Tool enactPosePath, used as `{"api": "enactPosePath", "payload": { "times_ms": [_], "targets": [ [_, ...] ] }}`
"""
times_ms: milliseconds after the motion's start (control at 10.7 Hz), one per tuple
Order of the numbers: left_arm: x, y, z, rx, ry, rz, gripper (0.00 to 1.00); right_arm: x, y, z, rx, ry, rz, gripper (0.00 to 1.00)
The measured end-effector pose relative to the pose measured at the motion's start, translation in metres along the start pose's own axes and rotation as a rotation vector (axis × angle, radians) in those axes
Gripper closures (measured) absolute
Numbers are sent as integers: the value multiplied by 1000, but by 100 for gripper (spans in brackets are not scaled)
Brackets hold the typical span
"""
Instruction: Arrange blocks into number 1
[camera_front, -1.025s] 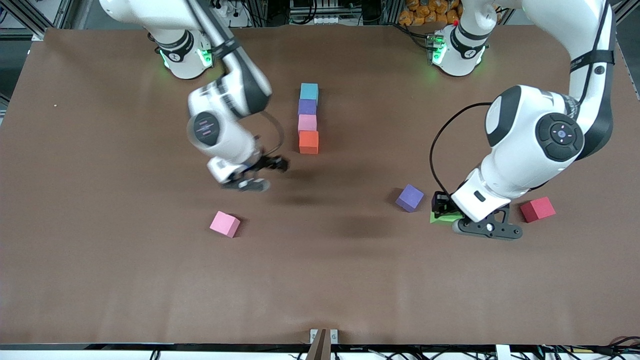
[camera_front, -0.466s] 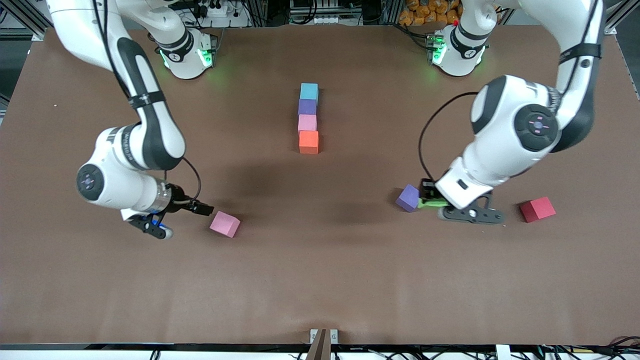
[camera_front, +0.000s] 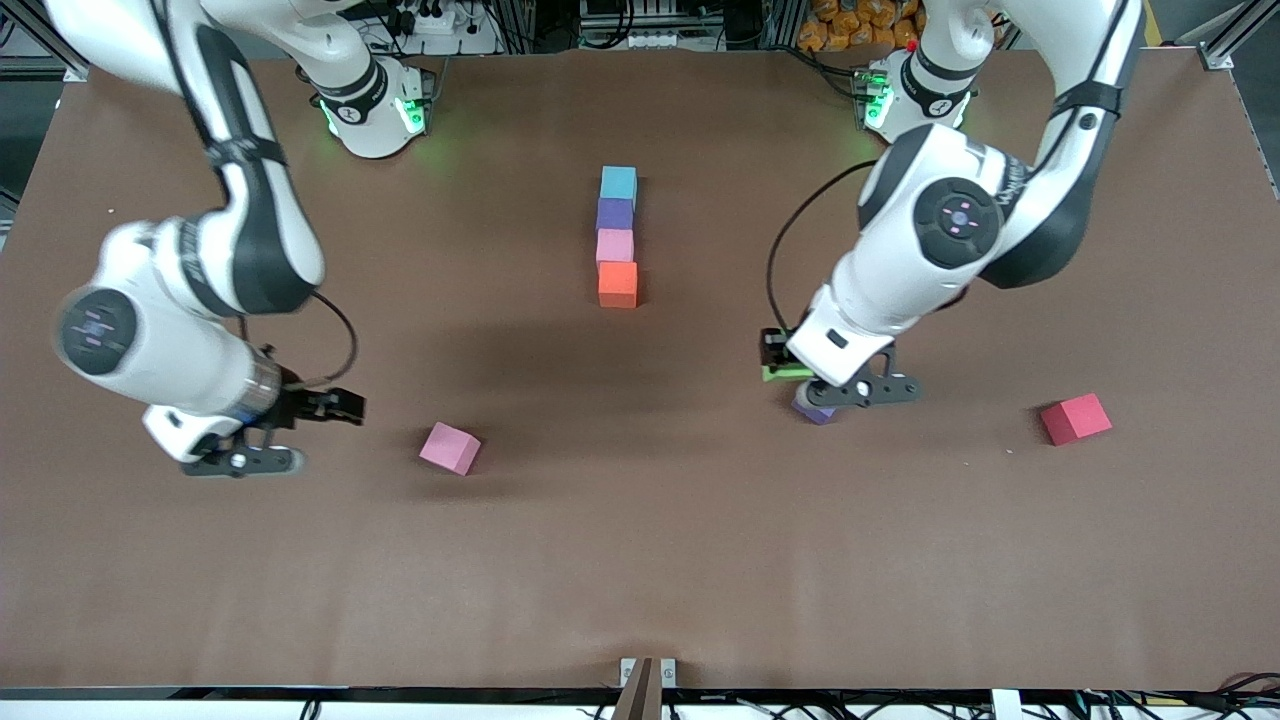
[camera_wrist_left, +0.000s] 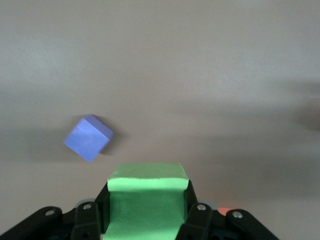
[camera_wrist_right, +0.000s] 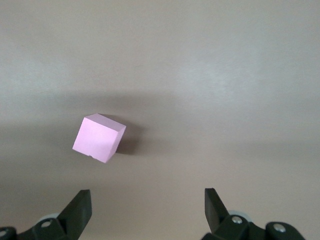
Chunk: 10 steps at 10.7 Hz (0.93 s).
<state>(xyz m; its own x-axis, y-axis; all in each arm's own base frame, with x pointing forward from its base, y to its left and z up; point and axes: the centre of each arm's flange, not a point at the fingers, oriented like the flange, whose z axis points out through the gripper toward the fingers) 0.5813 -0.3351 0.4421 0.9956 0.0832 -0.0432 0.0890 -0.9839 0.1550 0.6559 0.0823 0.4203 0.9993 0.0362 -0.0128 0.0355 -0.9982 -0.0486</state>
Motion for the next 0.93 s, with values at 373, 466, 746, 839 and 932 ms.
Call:
{"api": "enactPosePath", "payload": {
  "times_ms": [373,466,746,839,932],
  "targets": [
    [-35,45,33,10,-48,46,43,-34,59,-119,14,127,13,0],
    [-43,56,44,11,-55,64,43,-44,71,-143,-4,160,13,0],
    [-65,87,79,15,-77,96,43,-81,94,-177,-23,111,-7,0],
    [-72,100,91,5,-65,109,43,-90,102,-176,-19,65,7,0],
    [-80,112,105,3,-50,124,43,-99,117,-176,-13,15,17,0]
  ]
}}
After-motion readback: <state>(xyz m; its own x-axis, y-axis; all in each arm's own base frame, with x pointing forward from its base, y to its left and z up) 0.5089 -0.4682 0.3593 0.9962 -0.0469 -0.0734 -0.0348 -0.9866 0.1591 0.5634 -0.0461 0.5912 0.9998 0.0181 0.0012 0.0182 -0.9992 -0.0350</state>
